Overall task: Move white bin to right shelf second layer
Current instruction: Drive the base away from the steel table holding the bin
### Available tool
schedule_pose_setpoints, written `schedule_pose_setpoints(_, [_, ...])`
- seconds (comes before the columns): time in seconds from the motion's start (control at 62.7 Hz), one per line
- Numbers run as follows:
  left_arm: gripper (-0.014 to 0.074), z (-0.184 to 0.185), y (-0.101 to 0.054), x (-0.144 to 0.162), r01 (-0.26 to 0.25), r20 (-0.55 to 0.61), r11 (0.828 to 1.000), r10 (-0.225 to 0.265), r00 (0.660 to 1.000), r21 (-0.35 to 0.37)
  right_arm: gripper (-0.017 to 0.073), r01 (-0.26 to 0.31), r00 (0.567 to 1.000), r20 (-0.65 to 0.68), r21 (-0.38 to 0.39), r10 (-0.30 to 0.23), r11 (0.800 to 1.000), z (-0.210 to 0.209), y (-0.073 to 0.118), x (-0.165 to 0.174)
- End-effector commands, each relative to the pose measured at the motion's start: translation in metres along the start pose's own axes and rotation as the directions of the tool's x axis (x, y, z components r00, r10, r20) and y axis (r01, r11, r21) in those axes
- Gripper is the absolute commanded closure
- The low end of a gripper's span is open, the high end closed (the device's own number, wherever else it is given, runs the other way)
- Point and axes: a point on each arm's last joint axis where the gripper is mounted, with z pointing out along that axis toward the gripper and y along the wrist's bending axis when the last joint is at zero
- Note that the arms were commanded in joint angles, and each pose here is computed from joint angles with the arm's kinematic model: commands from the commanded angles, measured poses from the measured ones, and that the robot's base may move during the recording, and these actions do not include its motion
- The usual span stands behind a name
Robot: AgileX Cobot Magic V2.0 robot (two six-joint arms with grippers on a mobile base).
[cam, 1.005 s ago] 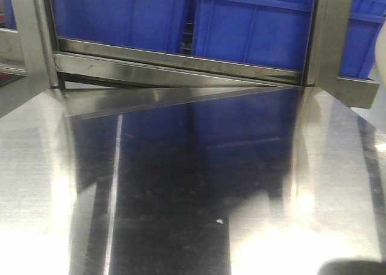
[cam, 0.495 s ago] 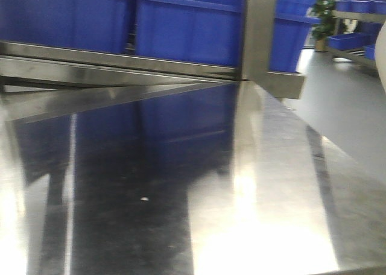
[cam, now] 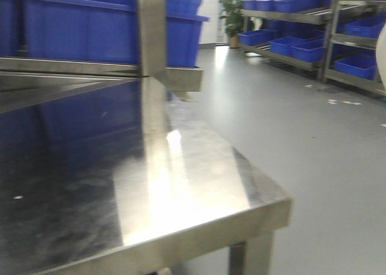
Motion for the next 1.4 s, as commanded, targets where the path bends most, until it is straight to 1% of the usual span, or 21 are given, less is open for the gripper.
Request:
schedule_pose_setpoints(0.0, [0.0509,-0.0006,0.0007,0.0009,0.011,0.070,1.000,-0.010,0.997,-0.004,0.0510,0.002,0.993,0.115,-0.006,-0.001,1.000,-0.0048,0.0013,-0.0157])
schedule_pose_setpoints(1.388, [0.0509,-0.0006,0.0007,0.0009,0.011,0.070,1.000,-0.010,0.997,-0.004,0.0510,0.001,0.993,0.115,-0.006,0.000,1.000,-0.0048,0.0013,-0.0157])
